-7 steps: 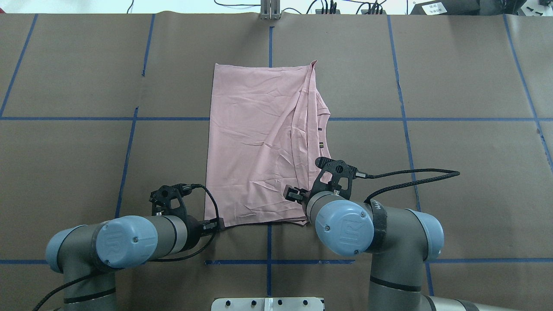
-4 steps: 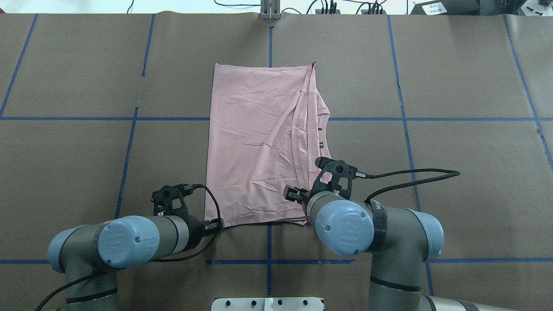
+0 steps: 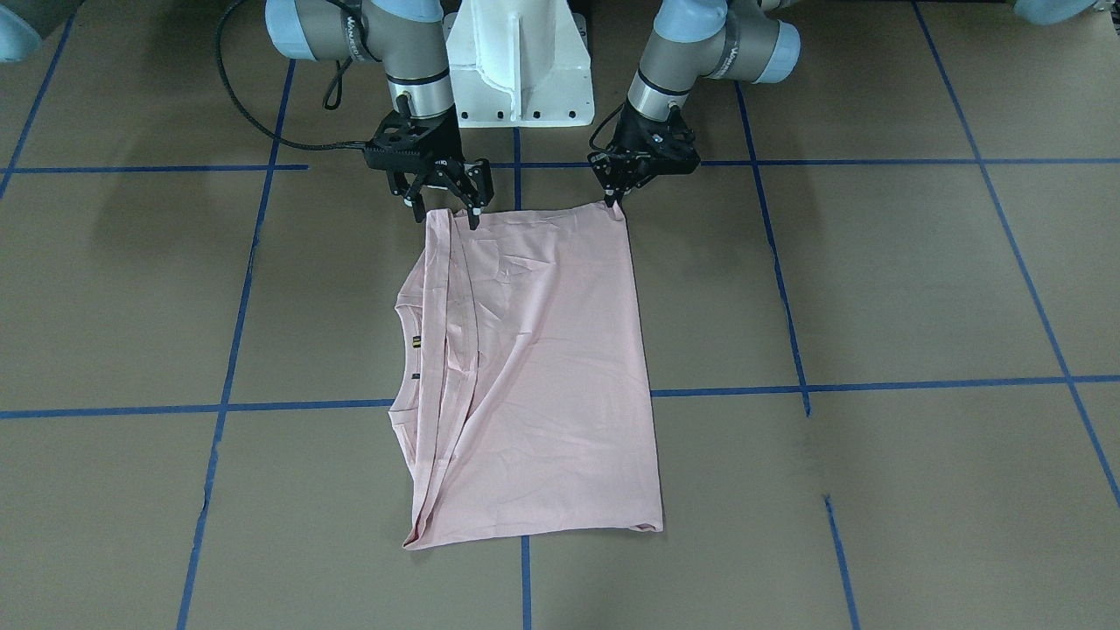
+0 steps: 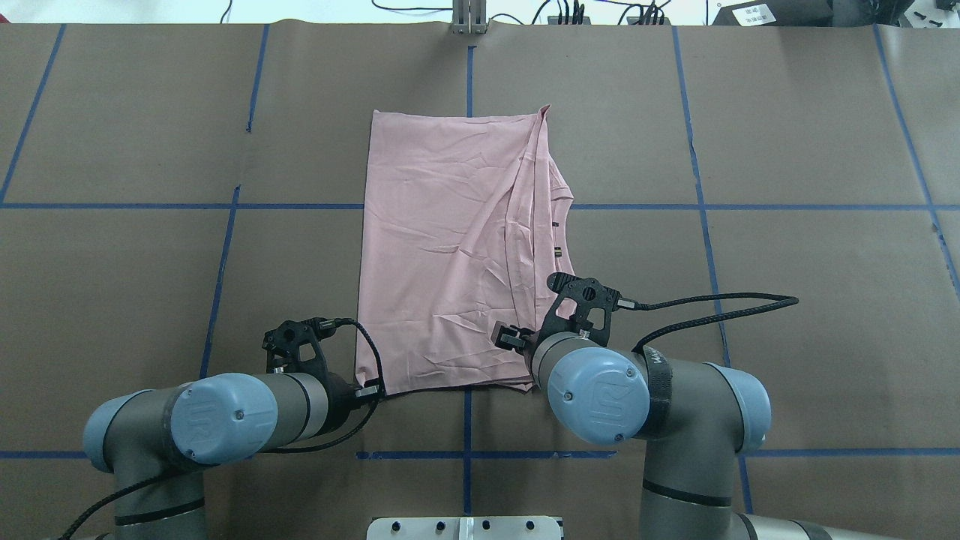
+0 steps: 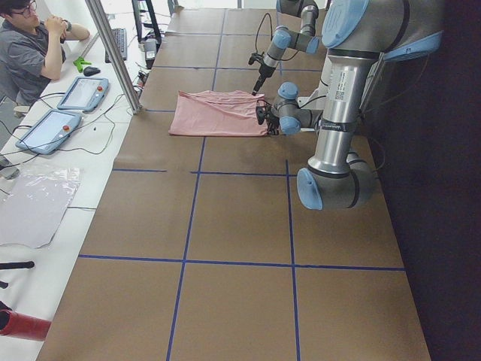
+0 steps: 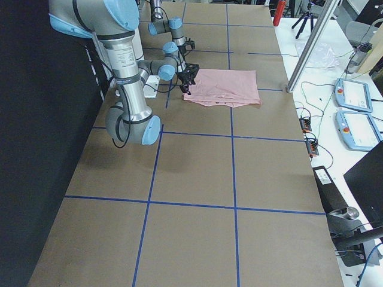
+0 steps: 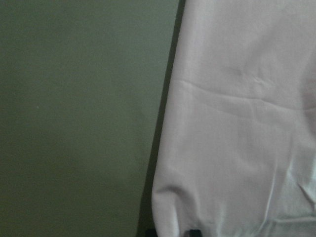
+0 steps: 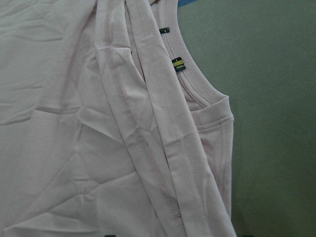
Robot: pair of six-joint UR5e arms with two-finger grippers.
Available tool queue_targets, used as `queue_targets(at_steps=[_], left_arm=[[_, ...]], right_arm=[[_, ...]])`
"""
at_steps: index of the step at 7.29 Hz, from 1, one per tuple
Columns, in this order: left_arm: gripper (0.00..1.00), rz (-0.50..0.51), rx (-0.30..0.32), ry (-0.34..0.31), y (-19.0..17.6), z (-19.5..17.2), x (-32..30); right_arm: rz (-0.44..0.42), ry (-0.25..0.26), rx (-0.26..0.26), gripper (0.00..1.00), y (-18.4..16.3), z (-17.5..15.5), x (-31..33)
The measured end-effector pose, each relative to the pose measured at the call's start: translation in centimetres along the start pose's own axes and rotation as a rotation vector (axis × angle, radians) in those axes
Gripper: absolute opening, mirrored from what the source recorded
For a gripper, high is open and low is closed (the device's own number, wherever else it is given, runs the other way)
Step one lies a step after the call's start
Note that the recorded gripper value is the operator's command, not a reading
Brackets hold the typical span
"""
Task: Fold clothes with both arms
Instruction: 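Grasp the shirt's near edge with both grippers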
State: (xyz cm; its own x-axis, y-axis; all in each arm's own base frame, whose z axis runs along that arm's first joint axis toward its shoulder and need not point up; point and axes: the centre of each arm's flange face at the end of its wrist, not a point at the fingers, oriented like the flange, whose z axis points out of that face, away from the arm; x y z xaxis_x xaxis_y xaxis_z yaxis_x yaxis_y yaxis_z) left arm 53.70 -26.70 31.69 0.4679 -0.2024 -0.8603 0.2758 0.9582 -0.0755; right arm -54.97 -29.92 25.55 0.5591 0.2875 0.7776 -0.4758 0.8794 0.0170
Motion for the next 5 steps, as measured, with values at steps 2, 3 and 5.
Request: queue_targets(at_steps=[2,3,5], left_arm=[[0.0,0.005,0.001,0.001,0.0,-0.1,0.0],[0.0,0.006,0.001,0.002,-0.1,-0.2,0.1],[0.0,0.007,0.0,0.007,0.0,-0.4,0.2]], right_arm=[[0.001,0.005,0.0,0.82,0.2,0.2,-0.1],[0.004,0.015,0.0,0.82,0.5,0.6,-0.2],[-0.002,0.059,0.003,0.76,1.2,2.7,0.2]])
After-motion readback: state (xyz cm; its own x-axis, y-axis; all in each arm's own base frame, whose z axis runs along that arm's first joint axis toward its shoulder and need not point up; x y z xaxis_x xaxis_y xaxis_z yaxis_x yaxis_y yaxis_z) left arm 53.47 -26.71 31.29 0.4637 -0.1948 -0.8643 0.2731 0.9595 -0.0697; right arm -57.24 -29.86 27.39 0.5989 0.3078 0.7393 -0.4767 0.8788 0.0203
